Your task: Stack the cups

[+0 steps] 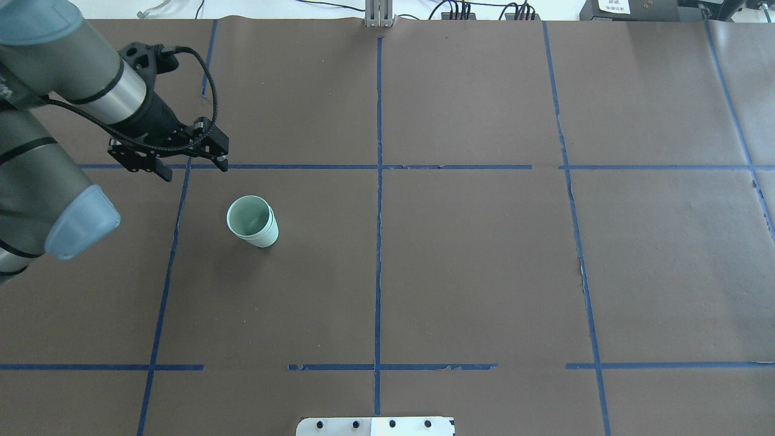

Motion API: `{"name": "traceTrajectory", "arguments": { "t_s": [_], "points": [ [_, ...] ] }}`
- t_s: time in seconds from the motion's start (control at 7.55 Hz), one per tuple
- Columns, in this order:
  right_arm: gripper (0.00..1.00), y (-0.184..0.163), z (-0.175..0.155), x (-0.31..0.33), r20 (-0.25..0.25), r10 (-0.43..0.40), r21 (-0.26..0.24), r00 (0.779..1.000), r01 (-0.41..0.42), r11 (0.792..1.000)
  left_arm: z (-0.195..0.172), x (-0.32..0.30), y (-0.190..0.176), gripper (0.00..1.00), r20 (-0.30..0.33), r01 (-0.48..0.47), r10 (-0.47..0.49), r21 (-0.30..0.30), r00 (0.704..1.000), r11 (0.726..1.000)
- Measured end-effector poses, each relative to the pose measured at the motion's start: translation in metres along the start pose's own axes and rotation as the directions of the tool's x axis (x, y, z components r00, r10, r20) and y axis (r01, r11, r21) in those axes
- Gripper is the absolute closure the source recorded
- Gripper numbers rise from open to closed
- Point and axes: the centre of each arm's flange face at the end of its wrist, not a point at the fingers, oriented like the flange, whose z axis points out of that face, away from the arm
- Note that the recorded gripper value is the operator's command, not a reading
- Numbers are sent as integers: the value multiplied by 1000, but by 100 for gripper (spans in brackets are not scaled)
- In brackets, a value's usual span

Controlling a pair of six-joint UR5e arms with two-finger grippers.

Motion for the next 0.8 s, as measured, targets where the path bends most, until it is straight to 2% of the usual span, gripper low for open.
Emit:
{"name": "traceTrajectory", "arguments": {
  "t_s": [0.27, 0.4, 0.66, 0.8],
  "points": [
    [0, 0, 0, 0, 0, 0, 0, 1000, 0, 1000, -67, -56, -26, 0, 51, -90, 86, 81, 995, 993],
    [0, 0, 0, 0, 0, 0, 0, 1000, 0, 1000, -91, -94, -37, 0, 100, -136, 127, 85, 987, 987],
    [0, 0, 0, 0, 0, 0, 0, 1000, 0, 1000, -108, -200, -54, 0, 186, -277, 267, 29, 946, 961],
    [0, 0, 0, 0, 0, 0, 0, 1000, 0, 1000, -112, -266, -66, 0, 209, -326, 321, -10, 924, 945]
  ]
}}
